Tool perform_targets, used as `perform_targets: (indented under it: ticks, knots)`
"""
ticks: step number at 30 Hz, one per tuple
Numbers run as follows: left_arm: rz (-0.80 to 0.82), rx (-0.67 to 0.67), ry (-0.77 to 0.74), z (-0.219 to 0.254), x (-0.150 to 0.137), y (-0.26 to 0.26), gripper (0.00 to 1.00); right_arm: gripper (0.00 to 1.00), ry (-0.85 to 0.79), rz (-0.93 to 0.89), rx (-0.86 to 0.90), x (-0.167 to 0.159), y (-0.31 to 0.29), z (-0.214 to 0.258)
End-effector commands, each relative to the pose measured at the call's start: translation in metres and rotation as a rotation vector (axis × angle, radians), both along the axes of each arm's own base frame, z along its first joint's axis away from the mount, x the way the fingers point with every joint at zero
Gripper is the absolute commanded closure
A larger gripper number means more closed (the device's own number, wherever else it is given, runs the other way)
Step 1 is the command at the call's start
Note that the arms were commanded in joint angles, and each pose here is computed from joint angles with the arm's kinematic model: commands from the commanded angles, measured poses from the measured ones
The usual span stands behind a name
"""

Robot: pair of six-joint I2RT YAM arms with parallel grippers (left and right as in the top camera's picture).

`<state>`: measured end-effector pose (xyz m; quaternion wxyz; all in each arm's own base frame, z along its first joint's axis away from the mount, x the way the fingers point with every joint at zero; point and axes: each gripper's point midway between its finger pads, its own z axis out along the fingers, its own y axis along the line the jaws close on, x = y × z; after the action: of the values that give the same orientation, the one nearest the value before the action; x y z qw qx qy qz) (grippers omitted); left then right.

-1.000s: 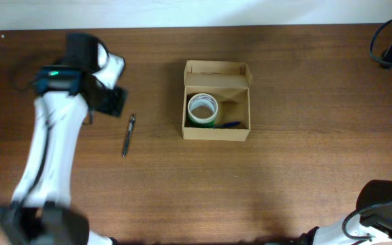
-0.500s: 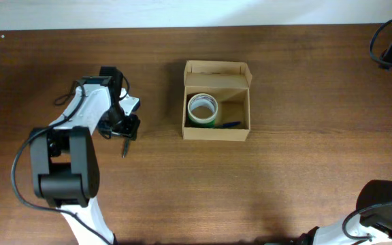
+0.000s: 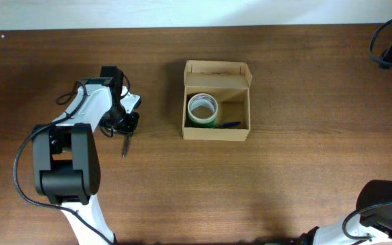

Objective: Pack container
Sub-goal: 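Move the left gripper to the clear pen and grasp it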

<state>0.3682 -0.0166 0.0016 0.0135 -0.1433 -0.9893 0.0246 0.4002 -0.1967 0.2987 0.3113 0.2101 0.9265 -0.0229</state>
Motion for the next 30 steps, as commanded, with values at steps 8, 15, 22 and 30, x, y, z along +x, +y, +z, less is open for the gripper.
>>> perform_targets:
  ticks: [8,15,22,30]
  knots:
    - [-0.051,0.024,0.075,-0.031,-0.008,-0.016,0.67,0.01,-0.003,-0.002,0.013,0.002,0.0,-0.001]
    - [-0.06,0.032,0.053,-0.033,-0.003,-0.028,0.98,0.01,-0.003,-0.003,0.013,0.002,0.0,-0.001]
    - [-0.064,0.031,0.046,-0.021,0.005,-0.028,0.98,0.01,-0.003,-0.003,0.013,0.002,0.0,-0.001]
    - [-0.184,0.018,-0.043,0.05,0.047,-0.034,0.98,0.01,-0.002,-0.003,0.012,0.002,0.0,-0.001]
